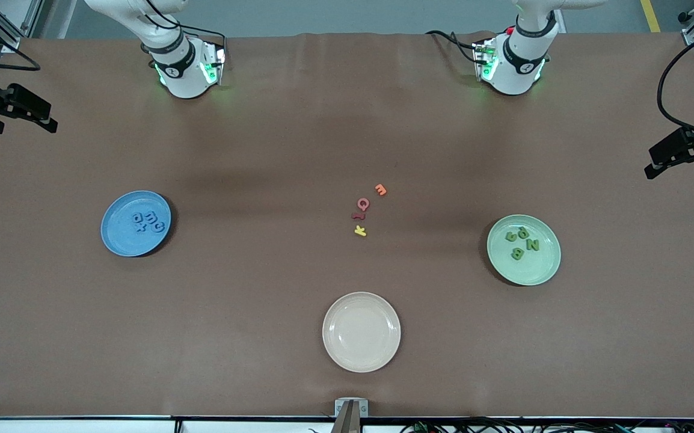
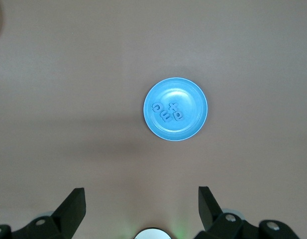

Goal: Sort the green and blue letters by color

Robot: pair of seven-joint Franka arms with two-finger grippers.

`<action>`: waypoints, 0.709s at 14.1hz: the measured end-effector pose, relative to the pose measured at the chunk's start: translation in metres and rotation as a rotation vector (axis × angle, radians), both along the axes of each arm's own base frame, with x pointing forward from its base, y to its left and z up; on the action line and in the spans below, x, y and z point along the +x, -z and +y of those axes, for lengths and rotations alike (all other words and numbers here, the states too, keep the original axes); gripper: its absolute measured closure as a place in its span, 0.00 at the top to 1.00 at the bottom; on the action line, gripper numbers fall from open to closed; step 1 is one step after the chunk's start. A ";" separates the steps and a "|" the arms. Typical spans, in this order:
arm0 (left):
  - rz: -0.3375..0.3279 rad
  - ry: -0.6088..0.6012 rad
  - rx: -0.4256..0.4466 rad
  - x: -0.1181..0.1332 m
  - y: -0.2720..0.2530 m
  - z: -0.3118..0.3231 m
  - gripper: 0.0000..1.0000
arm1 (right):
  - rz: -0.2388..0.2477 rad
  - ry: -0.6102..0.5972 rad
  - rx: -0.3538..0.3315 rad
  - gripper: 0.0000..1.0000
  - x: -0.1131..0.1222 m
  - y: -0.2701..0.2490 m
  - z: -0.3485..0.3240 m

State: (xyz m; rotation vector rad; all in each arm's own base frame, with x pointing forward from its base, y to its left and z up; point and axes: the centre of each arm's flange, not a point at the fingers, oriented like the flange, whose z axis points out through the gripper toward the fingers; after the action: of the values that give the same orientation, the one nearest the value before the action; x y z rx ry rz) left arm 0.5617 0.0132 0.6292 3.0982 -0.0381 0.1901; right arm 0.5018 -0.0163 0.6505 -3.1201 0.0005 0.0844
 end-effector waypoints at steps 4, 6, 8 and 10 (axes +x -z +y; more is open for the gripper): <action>0.001 -0.004 0.000 0.000 0.000 0.002 1.00 | 0.001 0.000 0.000 1.00 0.000 0.000 0.000; 0.000 -0.004 0.000 0.000 0.000 0.002 1.00 | 0.001 0.000 0.000 1.00 0.000 0.000 0.000; -0.001 -0.003 0.000 0.001 0.000 0.002 1.00 | 0.001 0.000 0.000 1.00 0.000 0.000 0.000; -0.009 -0.001 0.000 0.001 -0.004 0.001 1.00 | 0.001 0.000 0.000 1.00 0.000 0.000 0.000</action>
State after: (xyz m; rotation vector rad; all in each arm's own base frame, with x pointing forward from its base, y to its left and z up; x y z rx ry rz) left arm 0.5625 0.0140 0.6336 3.0979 -0.0362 0.2045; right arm 0.5018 -0.0163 0.6501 -3.1200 0.0003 0.0856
